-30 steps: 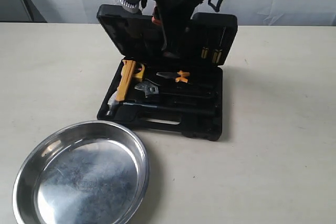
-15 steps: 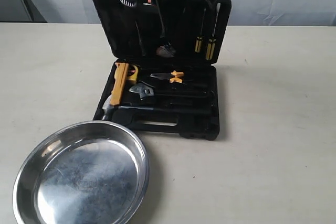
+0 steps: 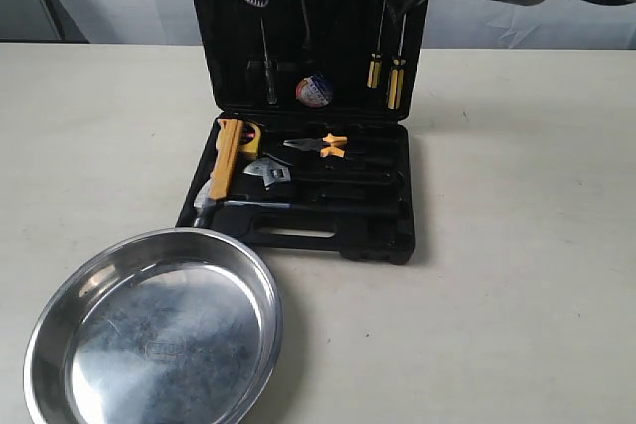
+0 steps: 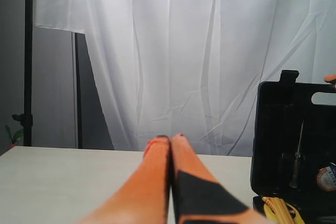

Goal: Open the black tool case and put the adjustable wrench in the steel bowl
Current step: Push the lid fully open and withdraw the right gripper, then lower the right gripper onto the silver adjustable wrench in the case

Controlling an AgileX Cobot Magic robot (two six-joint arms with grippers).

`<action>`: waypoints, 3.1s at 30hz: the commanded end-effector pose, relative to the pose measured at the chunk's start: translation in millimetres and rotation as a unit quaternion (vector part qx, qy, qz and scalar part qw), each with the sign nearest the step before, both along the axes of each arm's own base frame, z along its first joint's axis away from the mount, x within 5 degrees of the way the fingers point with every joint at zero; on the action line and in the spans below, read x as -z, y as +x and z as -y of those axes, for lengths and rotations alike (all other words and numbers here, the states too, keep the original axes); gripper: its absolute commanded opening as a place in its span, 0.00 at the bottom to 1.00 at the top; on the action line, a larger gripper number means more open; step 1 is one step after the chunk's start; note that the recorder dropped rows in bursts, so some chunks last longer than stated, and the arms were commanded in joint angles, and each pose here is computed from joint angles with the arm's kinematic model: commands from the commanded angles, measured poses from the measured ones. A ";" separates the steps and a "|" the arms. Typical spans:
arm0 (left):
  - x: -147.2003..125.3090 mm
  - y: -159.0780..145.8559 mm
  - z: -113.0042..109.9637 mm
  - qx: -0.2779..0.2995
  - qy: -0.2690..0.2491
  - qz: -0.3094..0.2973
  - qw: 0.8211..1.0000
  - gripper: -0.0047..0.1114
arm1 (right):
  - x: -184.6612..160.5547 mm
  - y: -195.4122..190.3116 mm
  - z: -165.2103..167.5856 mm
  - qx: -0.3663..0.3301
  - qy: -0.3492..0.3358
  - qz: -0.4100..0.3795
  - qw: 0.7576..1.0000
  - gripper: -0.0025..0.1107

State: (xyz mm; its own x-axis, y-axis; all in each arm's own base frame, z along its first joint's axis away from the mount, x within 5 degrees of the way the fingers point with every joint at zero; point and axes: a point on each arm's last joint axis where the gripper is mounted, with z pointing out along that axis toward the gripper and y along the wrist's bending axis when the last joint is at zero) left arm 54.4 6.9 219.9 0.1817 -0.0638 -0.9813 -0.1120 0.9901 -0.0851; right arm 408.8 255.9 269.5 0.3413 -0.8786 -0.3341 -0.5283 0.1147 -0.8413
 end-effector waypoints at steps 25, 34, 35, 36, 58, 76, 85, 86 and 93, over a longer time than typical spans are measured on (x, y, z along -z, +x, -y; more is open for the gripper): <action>-1.5 0.2 0.2 0.002 0.002 0.002 1.000 0.04 | -1.7 37.6 63.4 0.147 0.197 -0.050 0.968 0.51; -1.5 0.2 0.2 0.002 0.002 0.002 1.000 0.04 | 11.1 8.6 62.3 0.218 0.172 -0.250 0.928 0.02; -1.5 0.2 0.2 0.002 0.002 0.002 1.000 0.04 | 15.3 6.4 62.9 0.224 0.162 -0.269 0.923 0.03; -1.5 0.2 0.2 0.002 0.002 0.002 1.000 0.04 | 27.3 1.3 64.0 0.239 0.137 -0.317 0.907 0.02; -1.5 0.2 0.2 0.002 0.002 0.002 1.000 0.04 | 50.4 -3.3 -28.8 0.106 0.245 -0.203 0.942 0.02; -1.5 0.2 0.2 0.002 0.002 0.002 1.000 0.04 | 84.6 10.3 70.6 0.286 0.194 -0.459 0.818 0.02; -1.5 0.2 0.2 0.002 0.002 0.002 1.000 0.04 | 91.8 -20.7 66.8 0.261 0.088 -0.573 0.772 0.02; -1.5 0.2 0.2 0.002 0.002 0.002 1.000 0.04 | 91.6 -20.3 64.4 0.252 0.087 -0.566 0.780 0.02; -1.5 0.2 0.2 0.002 0.002 0.002 1.000 0.04 | 89.0 -21.6 33.8 0.113 0.028 -0.468 0.876 0.22</action>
